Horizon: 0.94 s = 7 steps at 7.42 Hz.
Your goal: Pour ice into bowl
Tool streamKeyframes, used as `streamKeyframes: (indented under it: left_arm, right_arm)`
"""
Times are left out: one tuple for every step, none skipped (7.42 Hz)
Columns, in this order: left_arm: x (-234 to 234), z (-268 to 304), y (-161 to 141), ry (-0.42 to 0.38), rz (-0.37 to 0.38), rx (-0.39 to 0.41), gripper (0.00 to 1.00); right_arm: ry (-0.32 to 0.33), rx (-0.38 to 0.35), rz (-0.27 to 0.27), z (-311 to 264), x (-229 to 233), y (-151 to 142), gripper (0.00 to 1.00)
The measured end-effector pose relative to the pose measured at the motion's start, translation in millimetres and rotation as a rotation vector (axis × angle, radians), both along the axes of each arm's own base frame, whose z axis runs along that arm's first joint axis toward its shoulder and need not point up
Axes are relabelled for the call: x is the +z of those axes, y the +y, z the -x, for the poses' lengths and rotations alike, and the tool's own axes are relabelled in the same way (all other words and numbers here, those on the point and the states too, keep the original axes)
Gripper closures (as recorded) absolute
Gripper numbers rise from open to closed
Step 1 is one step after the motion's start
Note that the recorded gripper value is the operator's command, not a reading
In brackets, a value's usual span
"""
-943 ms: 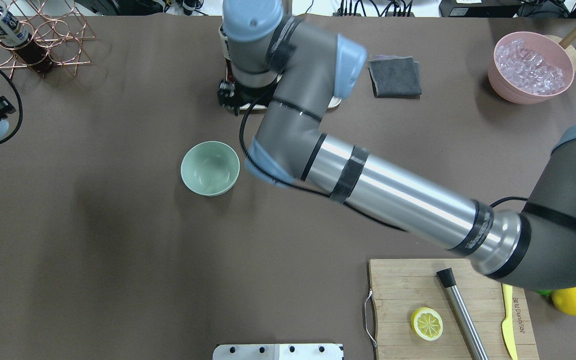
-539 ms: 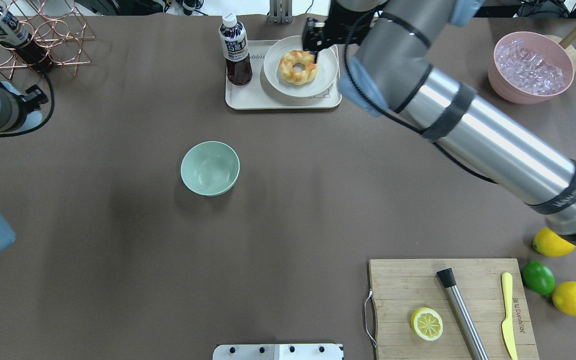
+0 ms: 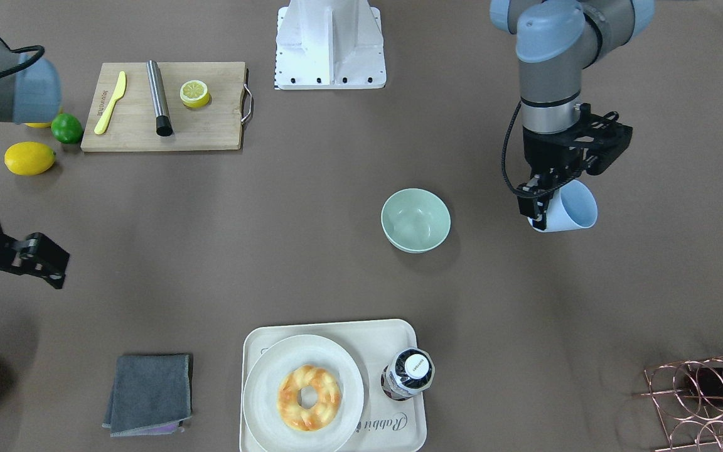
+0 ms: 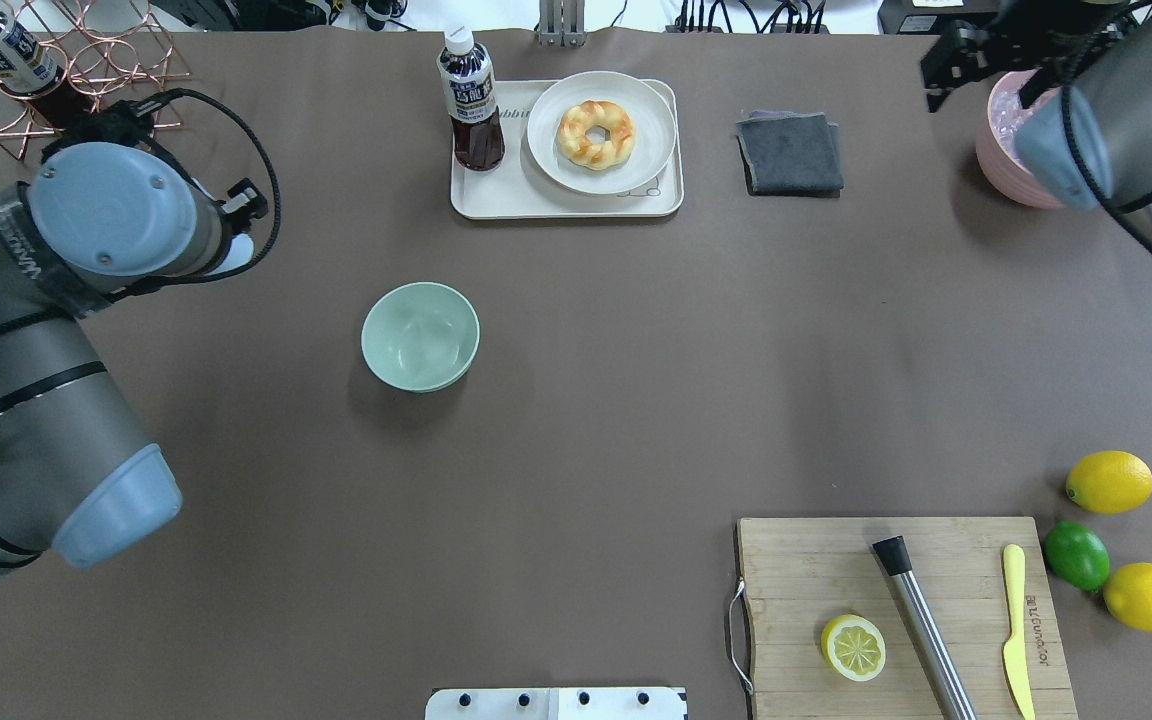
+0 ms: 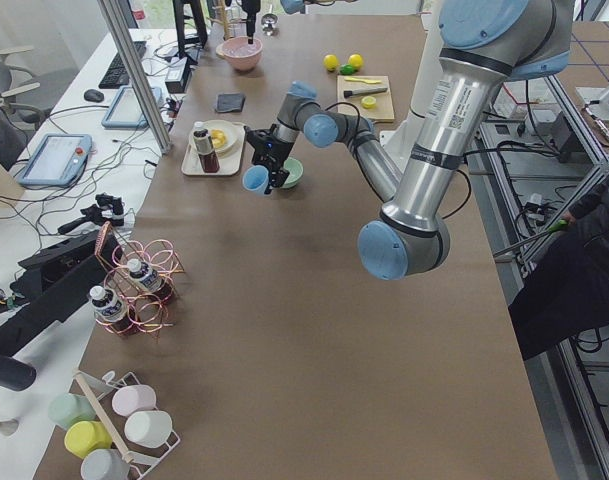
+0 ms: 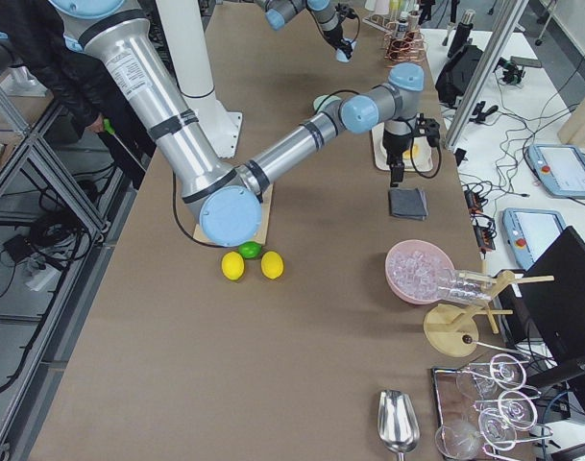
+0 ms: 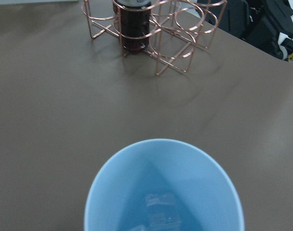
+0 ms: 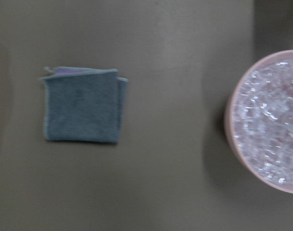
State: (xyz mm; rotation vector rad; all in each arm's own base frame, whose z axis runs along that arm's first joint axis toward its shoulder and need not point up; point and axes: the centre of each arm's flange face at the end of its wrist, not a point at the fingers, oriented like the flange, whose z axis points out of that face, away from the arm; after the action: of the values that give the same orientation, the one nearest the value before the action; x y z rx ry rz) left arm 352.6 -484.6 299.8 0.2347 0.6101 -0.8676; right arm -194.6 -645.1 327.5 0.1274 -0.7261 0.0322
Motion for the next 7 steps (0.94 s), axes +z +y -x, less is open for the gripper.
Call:
streamKeyframes:
  left_arm:
    - [-26,-24,9,0.039,-0.007,0.010,0.48]
    - [-54,-48,22,0.087,-0.015,0.022,0.48]
    - [-78,-72,33,0.131,-0.018,0.032,0.48]
    - [-94,-89,38,0.161,-0.015,0.033,0.48]
    - [-100,-103,37,0.186,-0.018,0.029,0.48]
    - [-100,-115,31,0.223,-0.031,0.025,0.48]
    - [-99,-123,27,0.272,-0.043,0.013,0.48]
  right_arm:
    - [0.017,-0.022,0.006,-41,49,5,0.01]
    - [0.010,-0.052,0.004,-78,96,12,0.01]
    - [-0.012,-0.080,-0.003,-108,143,24,0.01]
    - [-0.041,-0.089,-0.011,-131,181,38,0.01]
    - [-0.067,-0.103,-0.020,-154,213,47,0.01]
    - [-0.087,-0.115,-0.020,-173,241,53,0.01]
    - [-0.101,-0.120,-0.016,-188,265,59,0.01]
